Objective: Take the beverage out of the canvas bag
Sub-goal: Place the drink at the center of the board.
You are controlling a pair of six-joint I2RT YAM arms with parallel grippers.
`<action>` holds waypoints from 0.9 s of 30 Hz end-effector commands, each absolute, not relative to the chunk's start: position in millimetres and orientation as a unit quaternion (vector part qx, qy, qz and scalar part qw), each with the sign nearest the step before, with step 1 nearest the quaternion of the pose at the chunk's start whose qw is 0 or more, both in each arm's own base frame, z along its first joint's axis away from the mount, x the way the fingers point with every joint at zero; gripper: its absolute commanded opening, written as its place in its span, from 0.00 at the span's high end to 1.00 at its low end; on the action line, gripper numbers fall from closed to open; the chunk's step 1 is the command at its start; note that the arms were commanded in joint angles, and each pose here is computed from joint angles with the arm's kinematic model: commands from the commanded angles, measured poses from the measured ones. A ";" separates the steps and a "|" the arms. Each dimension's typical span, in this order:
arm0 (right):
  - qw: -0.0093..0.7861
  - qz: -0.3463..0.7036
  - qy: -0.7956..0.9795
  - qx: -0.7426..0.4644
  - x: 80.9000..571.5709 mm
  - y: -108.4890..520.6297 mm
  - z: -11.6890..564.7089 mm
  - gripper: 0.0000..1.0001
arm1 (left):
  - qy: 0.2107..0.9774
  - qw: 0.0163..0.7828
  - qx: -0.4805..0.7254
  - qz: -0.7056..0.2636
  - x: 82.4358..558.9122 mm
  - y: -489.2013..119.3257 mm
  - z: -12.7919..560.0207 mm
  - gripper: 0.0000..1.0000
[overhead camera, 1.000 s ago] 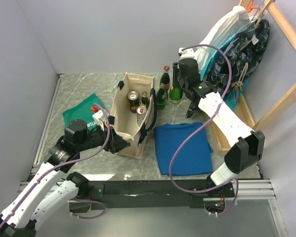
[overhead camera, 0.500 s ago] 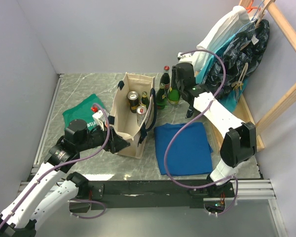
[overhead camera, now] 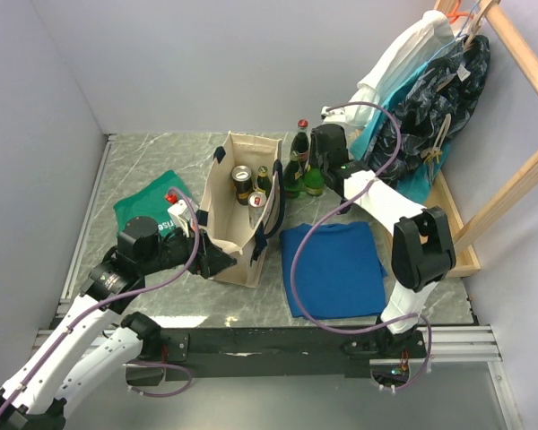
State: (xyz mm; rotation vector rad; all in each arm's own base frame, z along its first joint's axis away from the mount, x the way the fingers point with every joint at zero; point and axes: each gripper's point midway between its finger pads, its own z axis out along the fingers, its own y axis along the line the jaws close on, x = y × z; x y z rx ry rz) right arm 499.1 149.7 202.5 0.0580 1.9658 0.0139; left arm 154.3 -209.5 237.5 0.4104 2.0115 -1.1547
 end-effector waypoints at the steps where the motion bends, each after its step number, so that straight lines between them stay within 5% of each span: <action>1: 0.656 0.045 0.749 0.081 526.2 147.5 279.2 1.00 | 0.801 0.372 0.152 -0.445 153.0 -207.1 227.9 0.22; 18: 0.625 0.037 0.777 0.070 532.7 153.3 252.6 1.00 | 0.802 0.370 0.151 -0.444 153.3 -207.4 227.4 0.20; 23: 0.616 0.035 0.783 0.072 529.6 151.8 249.1 0.79 | 0.801 0.371 0.152 -0.444 153.6 -207.4 227.6 0.20; 25: 0.615 0.035 0.785 0.071 527.0 151.9 247.3 0.59 | 0.801 0.371 0.152 -0.444 153.2 -207.2 227.6 0.19; 27: 0.614 0.034 0.786 0.071 525.3 150.9 247.8 0.55 | 0.801 0.372 0.152 -0.445 153.2 -207.3 228.3 0.19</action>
